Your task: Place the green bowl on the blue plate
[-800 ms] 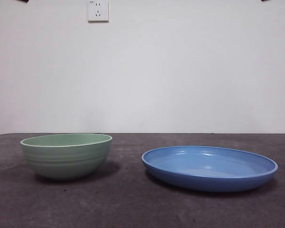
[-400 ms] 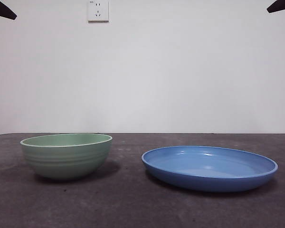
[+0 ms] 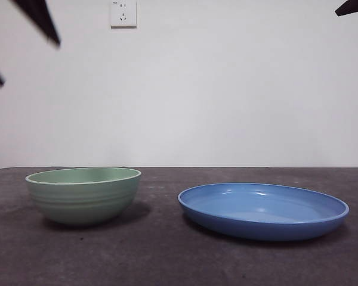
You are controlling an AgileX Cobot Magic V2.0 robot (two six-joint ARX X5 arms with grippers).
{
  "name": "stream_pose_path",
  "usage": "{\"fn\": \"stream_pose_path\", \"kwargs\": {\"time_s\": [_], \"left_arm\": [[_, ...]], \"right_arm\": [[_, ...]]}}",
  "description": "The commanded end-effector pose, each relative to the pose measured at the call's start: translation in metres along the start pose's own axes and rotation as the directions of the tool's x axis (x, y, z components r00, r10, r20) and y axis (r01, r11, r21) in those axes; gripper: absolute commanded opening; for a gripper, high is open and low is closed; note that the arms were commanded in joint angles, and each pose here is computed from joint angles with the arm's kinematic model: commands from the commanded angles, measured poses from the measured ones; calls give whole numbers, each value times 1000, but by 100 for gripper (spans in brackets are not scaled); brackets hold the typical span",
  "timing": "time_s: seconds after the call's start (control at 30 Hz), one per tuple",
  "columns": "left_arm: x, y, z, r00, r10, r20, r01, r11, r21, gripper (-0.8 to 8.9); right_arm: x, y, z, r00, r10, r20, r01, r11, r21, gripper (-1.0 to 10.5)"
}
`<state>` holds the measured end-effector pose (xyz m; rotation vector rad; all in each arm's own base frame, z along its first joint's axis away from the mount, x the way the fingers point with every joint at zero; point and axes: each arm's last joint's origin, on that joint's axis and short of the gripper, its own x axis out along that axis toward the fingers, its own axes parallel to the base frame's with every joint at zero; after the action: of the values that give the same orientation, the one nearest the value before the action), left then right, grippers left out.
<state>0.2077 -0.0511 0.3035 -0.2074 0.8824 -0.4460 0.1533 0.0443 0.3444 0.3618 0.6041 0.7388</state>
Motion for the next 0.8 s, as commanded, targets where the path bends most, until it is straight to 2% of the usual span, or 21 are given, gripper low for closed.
{"fn": "stream_pose_path", "kwargs": {"time_s": [0.03, 0.37, 0.5, 0.8], "left_arm": [[17, 6, 7, 998, 38, -50, -38, 999, -1, 593], [92, 29, 10, 976, 54, -211, -65, 997, -44, 583], [116, 35, 6, 964, 64, -259, -79, 996, -47, 516], [143, 45, -3, 939, 85, -334, -109, 993, -54, 491]], "right_arm": [[-2, 3, 5, 1000, 5, 15, -5, 1000, -26, 577], [-2, 3, 5, 1000, 5, 15, -5, 1000, -25, 577], [-2, 3, 5, 1000, 5, 15, -5, 1000, -26, 577], [-2, 3, 5, 1000, 5, 15, -4, 1000, -26, 577]]}}
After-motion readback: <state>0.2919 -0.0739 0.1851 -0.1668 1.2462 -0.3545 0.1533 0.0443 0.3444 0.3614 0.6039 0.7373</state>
